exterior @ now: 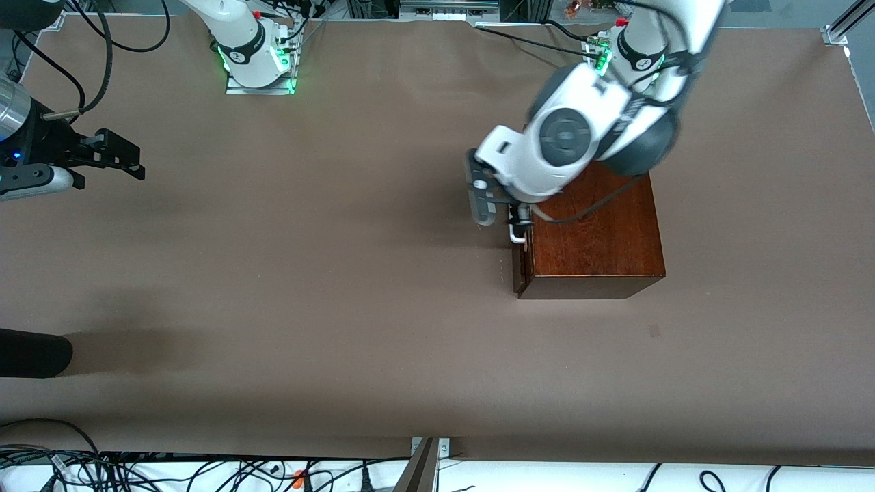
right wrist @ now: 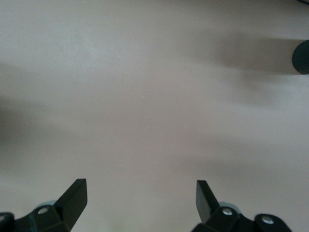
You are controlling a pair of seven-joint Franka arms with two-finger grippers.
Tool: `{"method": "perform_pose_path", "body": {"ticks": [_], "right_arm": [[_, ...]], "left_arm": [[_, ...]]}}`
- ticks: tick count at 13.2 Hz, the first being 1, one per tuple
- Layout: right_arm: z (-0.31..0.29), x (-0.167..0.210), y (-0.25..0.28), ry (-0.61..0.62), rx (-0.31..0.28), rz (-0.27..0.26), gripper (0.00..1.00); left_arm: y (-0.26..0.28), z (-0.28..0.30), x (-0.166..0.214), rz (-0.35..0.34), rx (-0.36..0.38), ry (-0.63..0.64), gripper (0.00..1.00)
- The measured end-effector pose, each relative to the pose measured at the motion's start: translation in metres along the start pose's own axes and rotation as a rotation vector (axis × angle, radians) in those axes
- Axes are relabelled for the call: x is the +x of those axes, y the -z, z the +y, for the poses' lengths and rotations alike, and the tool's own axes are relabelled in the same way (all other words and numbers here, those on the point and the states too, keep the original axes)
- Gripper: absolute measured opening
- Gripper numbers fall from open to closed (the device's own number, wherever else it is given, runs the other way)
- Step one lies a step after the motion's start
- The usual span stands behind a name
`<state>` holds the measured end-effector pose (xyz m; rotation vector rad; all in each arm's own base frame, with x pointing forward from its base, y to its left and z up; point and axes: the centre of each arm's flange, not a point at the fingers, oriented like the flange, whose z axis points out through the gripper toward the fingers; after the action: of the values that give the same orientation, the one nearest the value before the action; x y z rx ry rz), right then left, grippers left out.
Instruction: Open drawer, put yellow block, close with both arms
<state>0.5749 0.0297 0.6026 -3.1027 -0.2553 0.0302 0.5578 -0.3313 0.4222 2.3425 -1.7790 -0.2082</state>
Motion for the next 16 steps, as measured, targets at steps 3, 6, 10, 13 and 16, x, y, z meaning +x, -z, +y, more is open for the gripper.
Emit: {"method": "perform_pose_path", "body": {"ticks": [3,6,10,13,16], "right_arm": [[0.000,0.000,0.000,0.000,0.000,0.000,1.00],[0.000,0.000,0.000,0.000,0.000,0.000,1.00],[0.000,0.000,0.000,0.000,0.000,0.000,1.00],[0.000,0.000,0.000,0.000,0.000,0.000,1.00],[0.000,0.000,0.000,0.000,0.000,0.000,1.00]], "left_arm": [[0.033,-0.025,-0.060,-0.025,-0.026,0.188,1.00],[0.059,-0.048,-0.114,-0.057,0.004,0.383,1.00],[0.124,-0.065,-0.176,-0.070,0.082,0.522,1.00],[0.170,-0.062,-0.193,-0.063,0.151,0.602,1.00],[0.194,-0.069,-0.226,-0.038,0.170,0.849,1.00]]}}
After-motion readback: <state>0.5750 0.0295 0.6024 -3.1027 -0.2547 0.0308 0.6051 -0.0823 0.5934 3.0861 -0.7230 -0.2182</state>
